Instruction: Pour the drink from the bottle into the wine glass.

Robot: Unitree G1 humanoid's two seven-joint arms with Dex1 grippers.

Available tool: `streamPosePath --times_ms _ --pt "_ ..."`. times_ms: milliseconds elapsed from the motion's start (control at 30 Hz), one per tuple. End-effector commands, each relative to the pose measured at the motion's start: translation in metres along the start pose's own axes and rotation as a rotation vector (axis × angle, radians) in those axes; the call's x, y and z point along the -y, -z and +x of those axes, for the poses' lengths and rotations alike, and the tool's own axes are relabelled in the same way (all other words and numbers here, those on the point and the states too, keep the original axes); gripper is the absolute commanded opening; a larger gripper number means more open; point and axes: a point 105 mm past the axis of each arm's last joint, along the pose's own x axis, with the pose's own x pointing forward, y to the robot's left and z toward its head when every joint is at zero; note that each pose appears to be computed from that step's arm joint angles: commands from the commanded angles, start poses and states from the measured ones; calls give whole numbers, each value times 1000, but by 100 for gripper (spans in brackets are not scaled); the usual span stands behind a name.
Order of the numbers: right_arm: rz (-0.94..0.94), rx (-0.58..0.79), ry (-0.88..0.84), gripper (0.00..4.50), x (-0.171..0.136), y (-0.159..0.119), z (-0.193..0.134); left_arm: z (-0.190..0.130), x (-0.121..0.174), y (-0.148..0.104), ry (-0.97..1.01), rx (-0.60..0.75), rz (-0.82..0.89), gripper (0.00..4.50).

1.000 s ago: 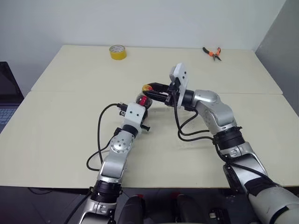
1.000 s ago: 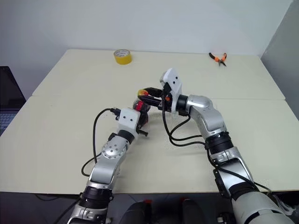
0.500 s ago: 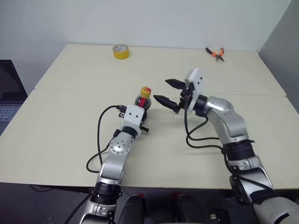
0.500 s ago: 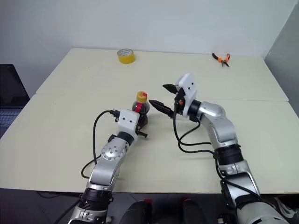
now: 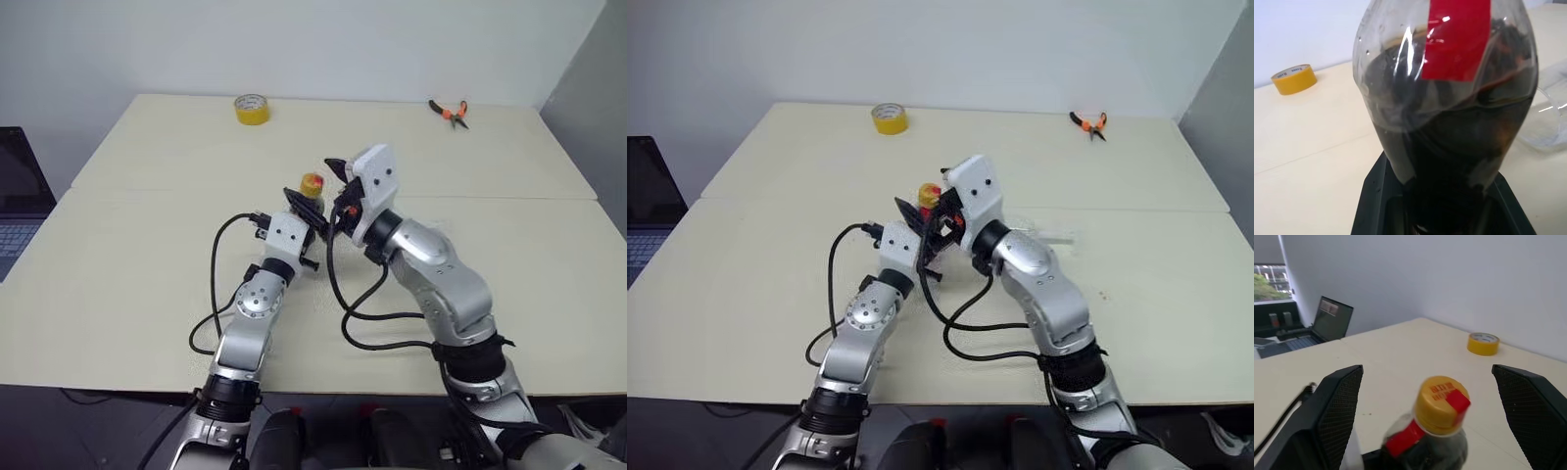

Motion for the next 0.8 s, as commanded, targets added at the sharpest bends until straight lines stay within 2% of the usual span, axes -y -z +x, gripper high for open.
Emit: streamPosePath --times_ms 33,367,800 --pt "-31 42 42 450 7 -13 2 3 2 -20 0 82 8 74" --pt "-21 8 136 450 33 -4 -1 2 1 -19 -5 80 9 74" --pt "-47 -64 214 450 64 7 -39 2 -3 -19 -16 81 13 70"
